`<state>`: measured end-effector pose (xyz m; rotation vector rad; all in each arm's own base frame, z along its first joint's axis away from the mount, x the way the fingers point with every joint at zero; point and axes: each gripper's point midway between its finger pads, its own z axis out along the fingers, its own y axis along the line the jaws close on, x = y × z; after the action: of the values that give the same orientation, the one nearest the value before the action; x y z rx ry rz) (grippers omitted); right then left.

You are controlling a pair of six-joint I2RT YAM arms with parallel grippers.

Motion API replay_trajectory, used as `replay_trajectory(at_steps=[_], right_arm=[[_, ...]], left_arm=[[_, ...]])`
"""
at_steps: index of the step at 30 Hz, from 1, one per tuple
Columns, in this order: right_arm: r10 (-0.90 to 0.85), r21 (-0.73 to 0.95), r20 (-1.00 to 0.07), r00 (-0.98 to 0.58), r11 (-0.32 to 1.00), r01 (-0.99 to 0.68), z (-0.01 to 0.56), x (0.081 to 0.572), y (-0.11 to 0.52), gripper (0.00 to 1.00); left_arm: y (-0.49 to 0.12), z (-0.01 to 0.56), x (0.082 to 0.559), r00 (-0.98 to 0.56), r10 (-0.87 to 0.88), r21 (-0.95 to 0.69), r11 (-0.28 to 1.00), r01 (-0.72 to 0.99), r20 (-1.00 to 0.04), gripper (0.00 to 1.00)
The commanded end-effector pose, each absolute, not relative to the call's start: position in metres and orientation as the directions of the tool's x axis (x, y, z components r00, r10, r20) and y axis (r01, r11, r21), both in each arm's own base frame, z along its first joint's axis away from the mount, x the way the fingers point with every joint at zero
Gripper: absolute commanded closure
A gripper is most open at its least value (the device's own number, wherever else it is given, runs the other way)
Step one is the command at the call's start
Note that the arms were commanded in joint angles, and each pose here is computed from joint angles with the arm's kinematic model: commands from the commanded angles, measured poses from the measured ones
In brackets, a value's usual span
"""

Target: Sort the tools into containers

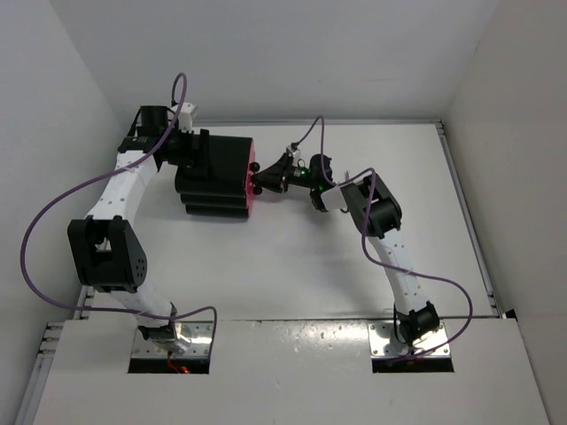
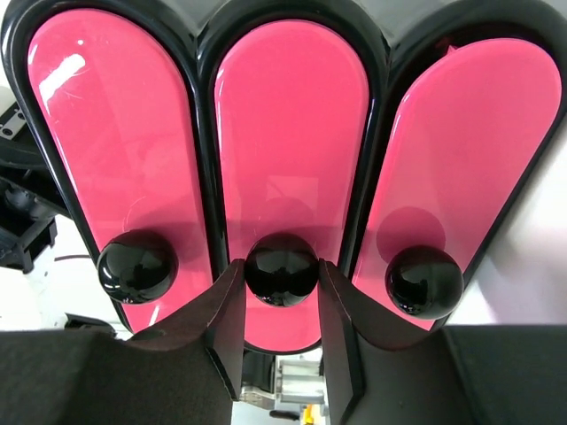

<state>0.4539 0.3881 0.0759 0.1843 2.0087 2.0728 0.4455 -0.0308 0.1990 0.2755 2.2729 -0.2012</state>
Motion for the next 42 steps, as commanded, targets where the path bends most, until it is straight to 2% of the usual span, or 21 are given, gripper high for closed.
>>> replay_trajectory(at_steps=[1, 10, 29, 42], right_arm=[[0.292, 0.971, -0.207, -0.934, -0.052, -0.232, 0.118, 0.458, 0.385, 0.7], [0.33, 0.969, -0.224, -0.917, -0.024, -0.245, 0.117, 0.465, 0.353, 0.76], [0.384, 0.982, -0.179, -0.906, 0.021, -0.186, 0.099, 0.449, 0.291, 0.78], [0.393, 0.988, -0.152, -0.907, 0.032, -0.152, 0.088, 0.441, 0.276, 0.79]], left_arm=[[-0.037, 0.195, 0.443, -0.641, 0.142, -0.057, 0.958, 0.28, -0.755, 0.0], [-0.024, 0.191, 0.444, -0.653, 0.126, -0.018, 0.978, 0.21, -0.746, 0.0], [-0.01, 0.183, 0.447, -0.677, 0.103, 0.006, 0.99, 0.144, -0.729, 0.0], [-0.01, 0.179, 0.447, -0.685, 0.094, -0.002, 0.99, 0.138, -0.723, 0.0]])
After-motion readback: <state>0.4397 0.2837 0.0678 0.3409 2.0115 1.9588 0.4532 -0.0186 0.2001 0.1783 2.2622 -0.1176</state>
